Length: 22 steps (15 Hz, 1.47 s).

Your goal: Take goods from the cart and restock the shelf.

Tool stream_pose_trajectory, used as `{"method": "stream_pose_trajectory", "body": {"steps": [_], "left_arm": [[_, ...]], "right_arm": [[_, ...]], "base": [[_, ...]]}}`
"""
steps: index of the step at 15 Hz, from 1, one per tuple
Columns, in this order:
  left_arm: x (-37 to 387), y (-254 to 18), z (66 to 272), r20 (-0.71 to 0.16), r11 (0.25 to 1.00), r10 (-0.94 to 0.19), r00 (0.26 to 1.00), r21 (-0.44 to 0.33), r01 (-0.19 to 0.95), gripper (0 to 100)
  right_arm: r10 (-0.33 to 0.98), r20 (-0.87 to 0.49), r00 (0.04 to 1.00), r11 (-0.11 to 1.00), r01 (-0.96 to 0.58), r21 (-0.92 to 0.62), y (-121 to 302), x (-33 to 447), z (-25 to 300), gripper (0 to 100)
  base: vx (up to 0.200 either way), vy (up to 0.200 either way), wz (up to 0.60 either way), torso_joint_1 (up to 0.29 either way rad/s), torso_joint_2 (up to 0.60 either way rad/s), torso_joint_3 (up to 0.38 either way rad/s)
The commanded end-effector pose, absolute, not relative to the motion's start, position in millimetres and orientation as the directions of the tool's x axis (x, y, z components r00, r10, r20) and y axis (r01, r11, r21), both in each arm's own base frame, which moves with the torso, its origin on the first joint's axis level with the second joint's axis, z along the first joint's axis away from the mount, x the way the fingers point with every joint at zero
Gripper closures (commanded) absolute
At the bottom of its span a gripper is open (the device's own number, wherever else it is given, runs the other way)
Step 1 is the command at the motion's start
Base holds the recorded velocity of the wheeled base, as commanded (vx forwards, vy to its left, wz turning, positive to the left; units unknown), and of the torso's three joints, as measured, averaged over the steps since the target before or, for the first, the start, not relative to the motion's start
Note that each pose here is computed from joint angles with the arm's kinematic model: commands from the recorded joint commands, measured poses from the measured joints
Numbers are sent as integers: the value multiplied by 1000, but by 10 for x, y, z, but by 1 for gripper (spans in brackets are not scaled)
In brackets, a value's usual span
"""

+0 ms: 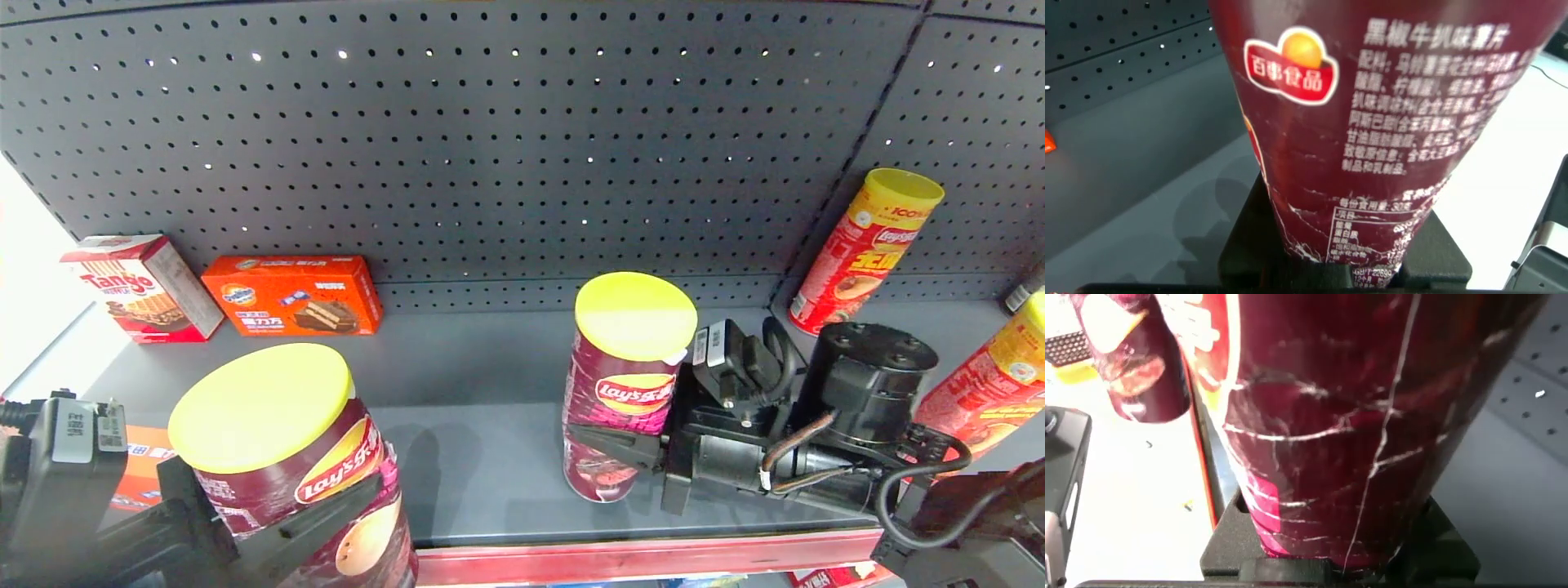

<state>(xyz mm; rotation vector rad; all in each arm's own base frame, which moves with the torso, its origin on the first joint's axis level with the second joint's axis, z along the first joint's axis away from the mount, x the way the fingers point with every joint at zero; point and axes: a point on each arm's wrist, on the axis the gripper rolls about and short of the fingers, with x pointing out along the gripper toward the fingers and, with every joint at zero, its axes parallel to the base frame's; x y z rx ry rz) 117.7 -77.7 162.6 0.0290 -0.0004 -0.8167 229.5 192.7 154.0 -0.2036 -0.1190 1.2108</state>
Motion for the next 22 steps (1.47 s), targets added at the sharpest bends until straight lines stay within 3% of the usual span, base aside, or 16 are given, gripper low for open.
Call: {"method": "stream_pose_trajectory", "body": {"steps": [1, 7, 8, 14, 16, 19, 22], "left_arm": [[1180, -776, 1625, -12, 686, -727, 686, 26, 727, 100], [1178, -775, 1627, -10, 686, -727, 686, 26, 727, 100], [1178, -775, 1627, -10, 686, -727, 686, 26, 727, 100], [1175, -773, 1619, -13, 686, -727, 686, 25, 727, 100], [1175, -773, 1619, -13, 686, -727, 686, 25, 727, 100], [1175, -773, 1619, -13, 686, -727, 686, 25, 727, 100], [1176, -774, 1624, -10, 686, -727, 686, 26, 727, 100]], "right_arm": [[937, -46, 347, 332, -921, -203, 1965, 2341, 1431, 100], [936, -64, 345, 328, -925, -193, 2016, 2398, 1318, 100], [936, -65, 346, 329, -925, -193, 2017, 2400, 1313, 0], [934, -38, 356, 341, -916, -210, 1943, 2344, 1424, 0], [932, 3, 361, 352, -906, -234, 1835, 2204, 1596, 0], [923, 76, 377, 383, -882, -273, 1525, 1833, 1873, 0], [872, 132, 471, 488, -822, -293, 1136, 1503, 2113, 0]], "base": [[0, 0, 0, 0, 0, 0], [0, 0, 0, 0, 0, 0], [0, 0, 0, 0, 0, 0], [0, 0, 0, 0, 0, 0], [0, 0, 0, 0, 0, 0], [0, 0, 0, 0, 0, 0], [0, 0, 0, 0, 0, 0]]}}
